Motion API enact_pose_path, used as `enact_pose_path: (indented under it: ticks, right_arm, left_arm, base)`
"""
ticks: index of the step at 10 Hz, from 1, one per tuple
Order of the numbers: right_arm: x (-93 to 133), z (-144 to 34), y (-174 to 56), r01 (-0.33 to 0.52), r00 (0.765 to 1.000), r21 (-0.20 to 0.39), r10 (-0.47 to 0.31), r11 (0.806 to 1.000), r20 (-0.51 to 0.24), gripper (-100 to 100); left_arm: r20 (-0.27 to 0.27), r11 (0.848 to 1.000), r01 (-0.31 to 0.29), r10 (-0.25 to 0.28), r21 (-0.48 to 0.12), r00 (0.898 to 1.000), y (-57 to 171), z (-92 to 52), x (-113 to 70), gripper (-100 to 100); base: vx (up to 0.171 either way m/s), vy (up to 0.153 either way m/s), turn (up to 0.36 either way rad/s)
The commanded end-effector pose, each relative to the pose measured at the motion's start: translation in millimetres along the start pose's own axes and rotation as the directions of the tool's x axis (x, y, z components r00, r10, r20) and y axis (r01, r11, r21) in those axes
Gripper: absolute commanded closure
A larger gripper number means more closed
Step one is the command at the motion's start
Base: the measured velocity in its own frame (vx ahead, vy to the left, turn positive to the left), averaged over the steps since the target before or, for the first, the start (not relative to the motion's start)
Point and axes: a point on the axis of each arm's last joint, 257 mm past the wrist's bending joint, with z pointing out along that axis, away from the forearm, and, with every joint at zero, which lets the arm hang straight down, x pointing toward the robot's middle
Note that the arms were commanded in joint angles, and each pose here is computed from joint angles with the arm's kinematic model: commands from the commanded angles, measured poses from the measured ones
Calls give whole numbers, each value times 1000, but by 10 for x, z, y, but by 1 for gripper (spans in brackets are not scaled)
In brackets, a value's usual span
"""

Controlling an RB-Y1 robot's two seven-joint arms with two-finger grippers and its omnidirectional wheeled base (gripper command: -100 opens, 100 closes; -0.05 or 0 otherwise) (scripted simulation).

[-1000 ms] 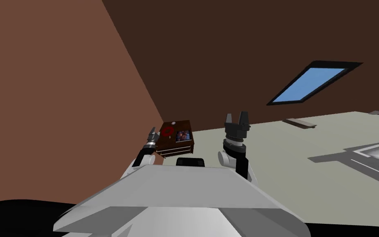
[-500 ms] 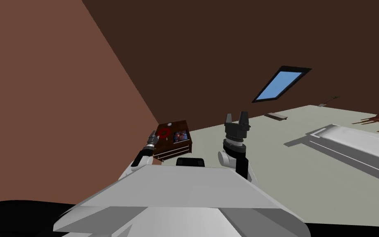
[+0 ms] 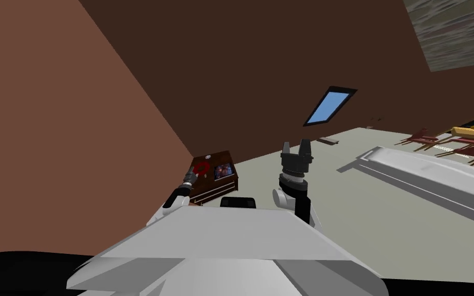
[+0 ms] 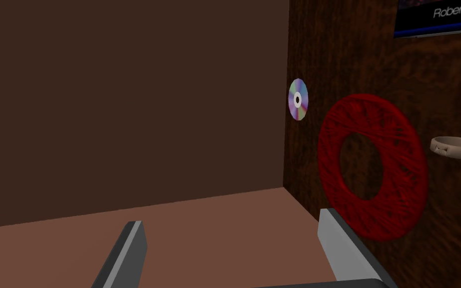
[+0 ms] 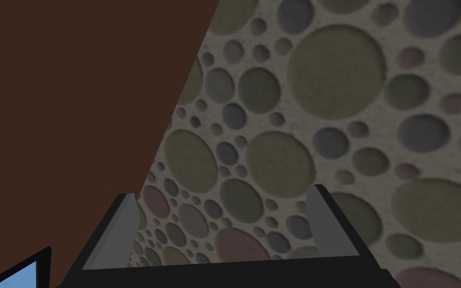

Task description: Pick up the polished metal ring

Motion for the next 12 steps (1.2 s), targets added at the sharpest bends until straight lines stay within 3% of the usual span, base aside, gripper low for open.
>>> enact_pose_path:
  ticks: [1, 4, 6, 9, 11, 12]
  right_arm:
    - [0, 0, 0, 0, 1000, 0, 0, 1000, 0, 0]
    - [-1, -1, 0, 0, 1000, 0, 0, 1000, 0, 0]
    - [-1, -1, 0, 0, 1000, 0, 0, 1000, 0, 0]
    - [-1, 0, 0, 0, 1000, 0, 0, 1000, 0, 0]
    - [-1, -1, 0, 0, 1000, 0, 0, 1000, 0, 0]
    - [-1, -1, 0, 0, 1000, 0, 0, 1000, 0, 0]
  left_arm:
    - [15, 999, 5, -4, -46, 1000, 200, -18, -90, -100]
    - [53, 987, 36, -28, -158, 998, 594, -37, -345, -100]
    - [67, 983, 36, -25, -181, 997, 711, -75, -413, -100]
    - [108, 958, 77, -48, -277, 993, 1045, -137, -644, -100]
    - [127, 949, 79, -41, -306, 991, 1190, -208, -738, -100]
    - [144, 935, 101, -54, -341, 988, 1303, -235, -822, -100]
  base:
    - [-11, 24, -202]
    - [-24, 26, -255]
    - [-10, 17, -66]
    - [-15, 17, -264]
    - [-13, 17, -64]
    - [-16, 7, -301]
